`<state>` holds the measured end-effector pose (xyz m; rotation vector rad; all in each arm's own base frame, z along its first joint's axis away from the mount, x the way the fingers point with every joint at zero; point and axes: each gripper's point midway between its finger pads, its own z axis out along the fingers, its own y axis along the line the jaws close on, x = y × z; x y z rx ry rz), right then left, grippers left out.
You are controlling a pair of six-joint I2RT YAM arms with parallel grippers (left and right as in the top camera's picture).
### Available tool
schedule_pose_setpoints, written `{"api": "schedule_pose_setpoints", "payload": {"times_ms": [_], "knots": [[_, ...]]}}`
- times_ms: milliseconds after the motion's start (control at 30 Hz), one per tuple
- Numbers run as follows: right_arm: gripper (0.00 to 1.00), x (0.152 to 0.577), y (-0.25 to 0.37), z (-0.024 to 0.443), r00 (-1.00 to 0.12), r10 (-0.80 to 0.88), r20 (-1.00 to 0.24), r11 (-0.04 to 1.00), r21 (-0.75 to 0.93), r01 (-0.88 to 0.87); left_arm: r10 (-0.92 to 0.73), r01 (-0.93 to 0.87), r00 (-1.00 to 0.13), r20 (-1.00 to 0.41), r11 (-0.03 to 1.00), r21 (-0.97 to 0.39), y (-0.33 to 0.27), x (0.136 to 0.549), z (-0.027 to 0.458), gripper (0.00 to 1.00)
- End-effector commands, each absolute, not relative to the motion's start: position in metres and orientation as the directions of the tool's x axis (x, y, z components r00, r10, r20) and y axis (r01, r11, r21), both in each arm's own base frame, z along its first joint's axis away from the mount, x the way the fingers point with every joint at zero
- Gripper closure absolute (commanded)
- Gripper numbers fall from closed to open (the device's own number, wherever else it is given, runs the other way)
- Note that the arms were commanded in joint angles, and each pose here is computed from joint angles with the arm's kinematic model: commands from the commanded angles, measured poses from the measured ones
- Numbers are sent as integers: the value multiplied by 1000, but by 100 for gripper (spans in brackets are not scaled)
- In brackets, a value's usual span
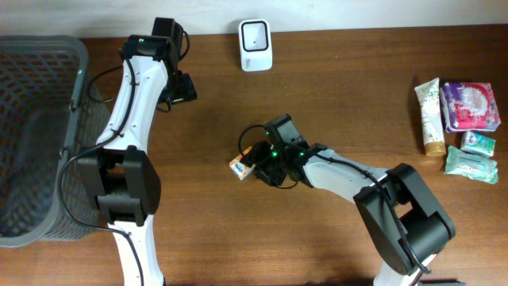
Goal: Scan the item barcode
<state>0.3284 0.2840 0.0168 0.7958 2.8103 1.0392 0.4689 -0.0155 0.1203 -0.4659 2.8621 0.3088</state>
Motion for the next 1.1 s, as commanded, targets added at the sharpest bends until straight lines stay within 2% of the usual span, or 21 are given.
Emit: {"api": "schedule_pose_setpoints", "payload": {"times_ms": [0, 33, 67, 100, 133, 167, 333, 467, 633, 800, 867, 933, 1000, 1067], "knots": [[46, 323, 287, -8, -867, 485, 114, 680, 575, 455, -286, -338, -918, -273, 926, 166, -15, 472, 127, 1], [52, 322, 288, -16, -867, 484, 120, 684, 566, 460, -286, -338, -918, -273, 926, 166, -15, 472, 127, 1], [63, 321, 287, -22, -866, 485, 126, 688, 557, 466, -286, -338, -918, -273, 926, 166, -15, 472, 127, 1], [78, 319, 285, -27, -864, 487, 131, 691, 546, 473, -286, -338, -918, -273, 926, 166, -15, 472, 127, 1], [89, 320, 285, -27, -866, 483, 128, 694, 547, 468, -286, -338, -919, -273, 927, 166, -15, 472, 127, 1], [96, 321, 285, -26, -874, 472, 117, 700, 554, 451, -286, -338, -919, -273, 926, 166, -15, 472, 127, 1], [96, 339, 284, 0, -957, 286, 52, 700, 671, 246, -286, -338, -918, -273, 926, 166, -15, 472, 127, 1], [96, 352, 280, 36, -996, 66, -63, 593, 805, -12, -286, -338, -918, -273, 926, 166, -15, 472, 127, 1], [96, 366, 256, 51, -993, 40, -112, 514, 854, -76, -286, -338, -918, -273, 926, 166, -15, 472, 127, 1], [96, 393, 218, 52, -981, 143, -130, 517, 855, -37, -286, -338, -918, -273, 926, 166, -15, 472, 127, 1], [96, 403, 195, 61, -976, 183, -122, 472, 882, -21, -286, -338, -918, -273, 926, 166, -15, 472, 127, 1], [96, 418, 171, 84, -956, 193, -221, 389, 912, -132, -286, -338, -918, -273, 926, 166, -15, 472, 127, 1], [96, 424, 159, 117, -881, 135, -454, 291, 868, -403, -286, -338, -918, -273, 926, 166, -15, 472, 127, 1], [96, 421, 151, 138, -799, 102, -592, 213, 798, -564, -286, -338, -918, -273, 926, 166, -15, 472, 127, 1]]}}
